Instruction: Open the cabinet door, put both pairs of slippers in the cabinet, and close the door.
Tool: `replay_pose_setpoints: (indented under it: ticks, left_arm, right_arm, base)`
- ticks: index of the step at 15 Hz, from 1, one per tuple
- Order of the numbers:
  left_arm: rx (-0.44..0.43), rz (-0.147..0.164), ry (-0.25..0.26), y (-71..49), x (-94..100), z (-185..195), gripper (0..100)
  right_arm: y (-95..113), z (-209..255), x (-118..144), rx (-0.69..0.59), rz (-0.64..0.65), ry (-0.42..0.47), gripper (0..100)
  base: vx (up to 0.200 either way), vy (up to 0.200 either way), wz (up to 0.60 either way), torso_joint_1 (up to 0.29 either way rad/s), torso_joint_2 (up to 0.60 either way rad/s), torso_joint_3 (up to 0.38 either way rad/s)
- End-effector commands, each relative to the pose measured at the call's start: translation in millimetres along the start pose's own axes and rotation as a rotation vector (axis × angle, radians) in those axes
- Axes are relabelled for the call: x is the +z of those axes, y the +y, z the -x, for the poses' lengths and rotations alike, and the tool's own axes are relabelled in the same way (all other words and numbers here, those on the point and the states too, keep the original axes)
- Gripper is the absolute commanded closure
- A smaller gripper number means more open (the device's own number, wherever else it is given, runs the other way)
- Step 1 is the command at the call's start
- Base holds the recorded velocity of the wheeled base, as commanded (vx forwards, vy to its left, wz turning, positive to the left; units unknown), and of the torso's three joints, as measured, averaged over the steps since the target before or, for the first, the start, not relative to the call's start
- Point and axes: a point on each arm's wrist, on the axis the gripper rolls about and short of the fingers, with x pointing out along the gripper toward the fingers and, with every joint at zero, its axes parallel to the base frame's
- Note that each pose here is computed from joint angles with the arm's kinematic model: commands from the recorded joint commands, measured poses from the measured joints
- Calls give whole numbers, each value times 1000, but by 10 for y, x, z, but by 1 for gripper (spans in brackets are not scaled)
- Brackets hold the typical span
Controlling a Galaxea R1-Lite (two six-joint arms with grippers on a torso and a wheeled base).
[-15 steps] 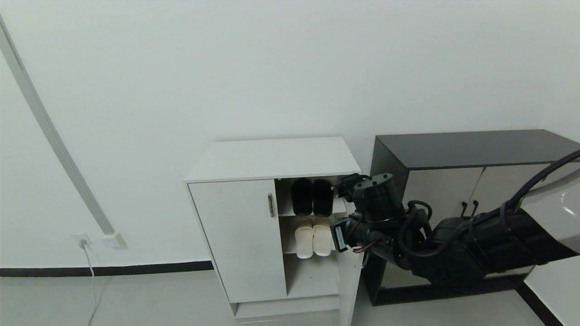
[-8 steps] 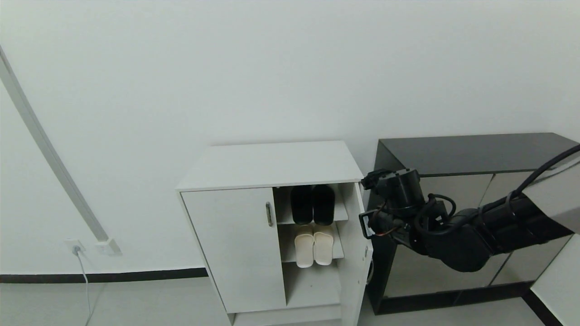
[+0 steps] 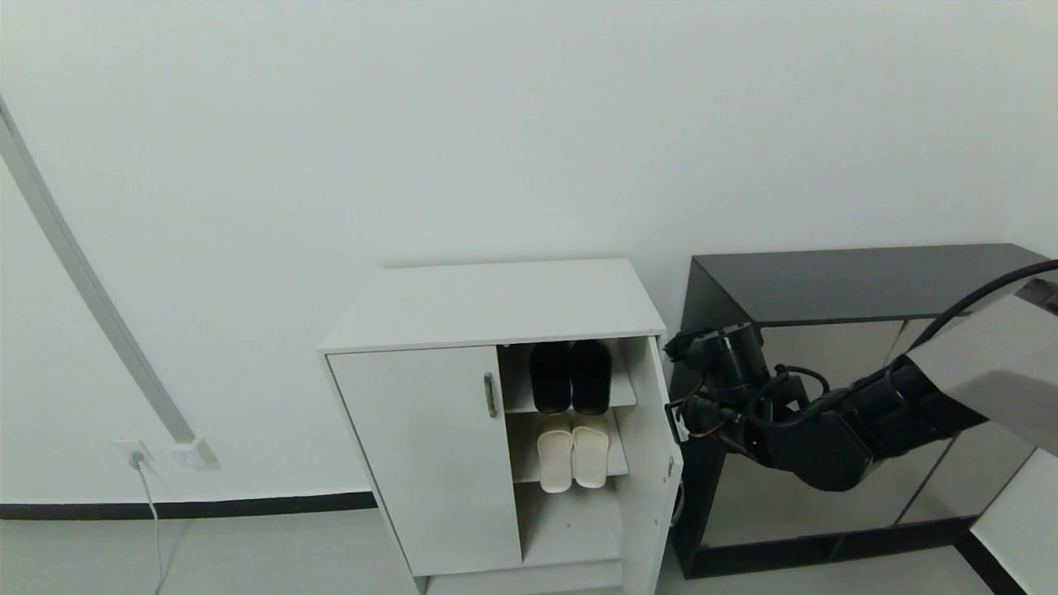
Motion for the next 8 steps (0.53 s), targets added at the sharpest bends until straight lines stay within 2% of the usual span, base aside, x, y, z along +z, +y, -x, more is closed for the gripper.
replay_pose_setpoints:
  ticks: [1, 5, 8]
  left_arm:
    - [0, 1, 0, 0, 0, 0, 100]
    - [0, 2, 0, 1, 0, 0, 100]
    - [2, 1, 0, 0, 0, 0, 100]
  right_arm:
    - [100, -77, -47, 26, 7, 6, 100]
    - [360, 29, -5, 159, -47, -50, 100]
    - [392, 62, 16, 191, -73, -83, 100]
  base:
    - [0, 0, 0, 0, 0, 0]
    - [0, 0, 0, 0, 0, 0]
    - [0, 0, 0, 0, 0, 0]
